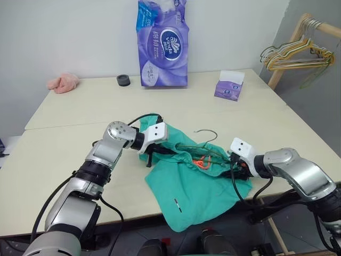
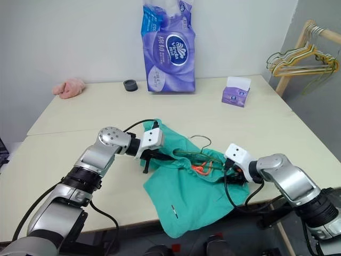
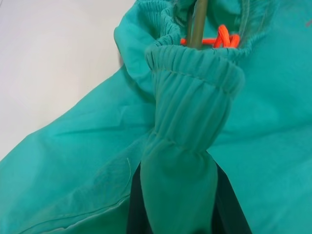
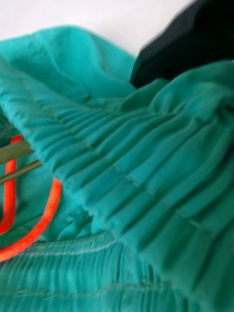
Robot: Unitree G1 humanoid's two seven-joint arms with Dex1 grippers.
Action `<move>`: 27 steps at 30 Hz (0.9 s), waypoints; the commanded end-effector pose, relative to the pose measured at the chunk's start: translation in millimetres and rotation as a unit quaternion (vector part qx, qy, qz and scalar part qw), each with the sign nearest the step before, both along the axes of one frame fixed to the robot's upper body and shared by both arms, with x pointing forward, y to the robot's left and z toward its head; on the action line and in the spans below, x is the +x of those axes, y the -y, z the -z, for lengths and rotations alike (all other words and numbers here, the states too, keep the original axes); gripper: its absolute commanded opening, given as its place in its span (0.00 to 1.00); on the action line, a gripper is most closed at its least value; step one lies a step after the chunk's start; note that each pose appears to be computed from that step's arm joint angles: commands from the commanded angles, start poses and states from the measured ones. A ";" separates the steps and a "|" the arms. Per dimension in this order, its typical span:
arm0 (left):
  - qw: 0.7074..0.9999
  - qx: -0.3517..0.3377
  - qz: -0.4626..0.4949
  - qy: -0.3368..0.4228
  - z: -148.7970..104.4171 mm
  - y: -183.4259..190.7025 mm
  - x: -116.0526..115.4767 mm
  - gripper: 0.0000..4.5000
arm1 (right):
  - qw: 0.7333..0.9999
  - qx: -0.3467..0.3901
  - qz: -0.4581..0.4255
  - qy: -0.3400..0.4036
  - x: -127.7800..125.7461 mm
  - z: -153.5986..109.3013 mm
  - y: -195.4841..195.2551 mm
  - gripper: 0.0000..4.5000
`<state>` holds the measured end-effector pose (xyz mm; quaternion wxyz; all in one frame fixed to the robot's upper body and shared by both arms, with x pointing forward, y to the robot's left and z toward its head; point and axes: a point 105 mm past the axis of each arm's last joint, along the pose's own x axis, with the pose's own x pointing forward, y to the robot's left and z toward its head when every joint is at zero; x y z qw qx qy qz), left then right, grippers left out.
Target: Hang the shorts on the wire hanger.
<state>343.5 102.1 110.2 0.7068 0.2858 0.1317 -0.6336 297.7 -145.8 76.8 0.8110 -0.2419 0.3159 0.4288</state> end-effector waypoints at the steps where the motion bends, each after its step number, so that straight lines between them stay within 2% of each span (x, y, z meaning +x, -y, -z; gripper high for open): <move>1: 1.000 -0.023 0.003 0.014 -14.0 1.6 -0.3 0.00 | 0.999 0.014 -0.006 0.031 8.7 -17.8 -5.7 0.40; 6: 1.000 -0.023 0.003 0.010 -13.6 -3.3 -1.8 0.00 | 0.999 0.034 -0.016 0.037 7.0 -31.6 -10.3 0.04; 7: 1.000 -0.024 0.003 0.010 -13.9 -3.6 -1.9 0.00 | 0.998 0.035 -0.019 0.038 6.2 -33.9 -10.9 0.00; 12: 0.998 -0.059 -0.018 -0.001 -20.6 -4.1 3.4 0.00 | 0.997 0.046 -0.034 0.044 -1.3 -48.7 -14.8 0.00; 16: 0.997 -0.079 -0.017 -0.022 -23.1 -5.8 1.9 0.22 | 0.997 0.049 -0.042 0.048 -9.0 -59.2 -14.0 0.00; 22: 0.981 -0.162 -0.103 -0.024 -43.1 -19.8 29.0 0.60 | 0.997 0.036 -0.049 0.052 -20.9 -71.0 -2.8 0.00; 24: 0.974 -0.187 -0.122 -0.045 -50.9 -27.8 34.8 0.60 | 0.997 0.030 -0.046 0.052 -23.5 -73.6 2.6 0.00; 27: 0.976 -0.173 -0.112 -0.072 -49.5 -40.8 30.9 0.60 | 0.998 0.026 -0.040 0.051 -25.2 -75.7 9.2 0.00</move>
